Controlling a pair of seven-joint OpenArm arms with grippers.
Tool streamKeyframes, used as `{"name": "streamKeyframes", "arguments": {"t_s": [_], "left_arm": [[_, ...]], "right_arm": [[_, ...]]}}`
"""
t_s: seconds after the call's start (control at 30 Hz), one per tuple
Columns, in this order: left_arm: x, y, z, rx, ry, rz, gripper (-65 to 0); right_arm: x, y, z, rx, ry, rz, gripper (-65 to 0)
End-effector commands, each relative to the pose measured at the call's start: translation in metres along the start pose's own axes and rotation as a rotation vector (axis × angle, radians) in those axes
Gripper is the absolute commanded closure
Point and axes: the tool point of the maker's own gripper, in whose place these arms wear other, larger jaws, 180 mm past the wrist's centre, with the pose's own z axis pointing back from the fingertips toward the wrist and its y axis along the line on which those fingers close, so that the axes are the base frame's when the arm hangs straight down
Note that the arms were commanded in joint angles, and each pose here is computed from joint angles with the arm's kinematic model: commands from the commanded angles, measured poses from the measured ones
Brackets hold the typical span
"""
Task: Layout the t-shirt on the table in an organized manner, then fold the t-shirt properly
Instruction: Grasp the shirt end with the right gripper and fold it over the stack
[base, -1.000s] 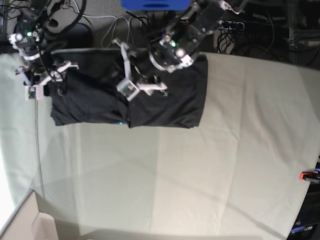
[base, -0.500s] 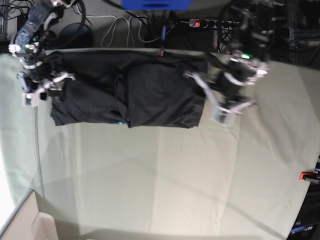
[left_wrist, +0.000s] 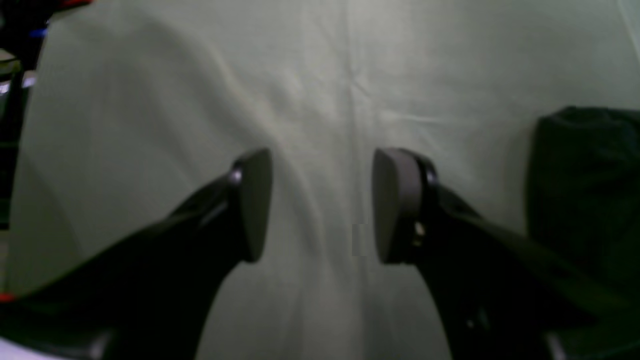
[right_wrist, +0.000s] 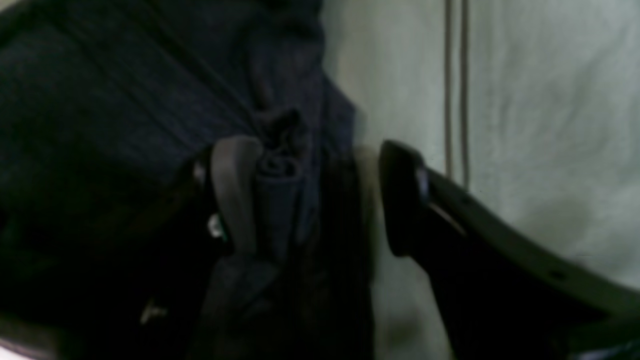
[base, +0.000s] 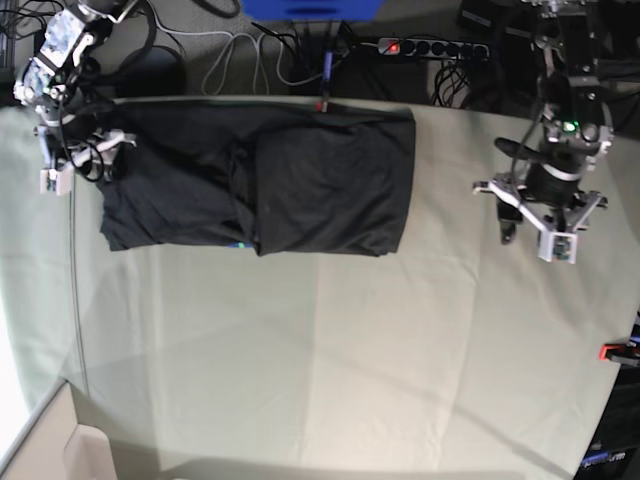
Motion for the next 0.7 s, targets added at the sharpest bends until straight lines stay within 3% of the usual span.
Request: {"name": "streamKeyframes", "arguments": {"t_s": [0.0,0.27,0.43,0.5,0.67], "left_arm": [[0.011,0.004,0.003,0.008,-0.04,-0.003,-31.6],[0.003,0.011,0.006,0.024,-0.022,0.001,-31.6],[0.002,0.02,0.008,0.049,-0.022,0.011,-31.6],[0.002,0.027,0.01,0.067,-0.023,0.017,-31.6],[0.004,0.04,0.012,0.099,-0.029,0.028,-31.6]], "right_arm": [[0.006,-0.001,-0.002,0.002,-0.01,0.002,-36.9],[-0.012,0.006,-0.008,0.026,0.032,-0.031,-36.8],[-0.015,0.021,-0.012,0.066,0.05,0.0,-35.2],[-0.025,0.03,-0.011,0.081,0.067,-0.005,-29.9],[-0.032,0.041,-0.01,0.094,0.074,-0.025,-7.1]]}}
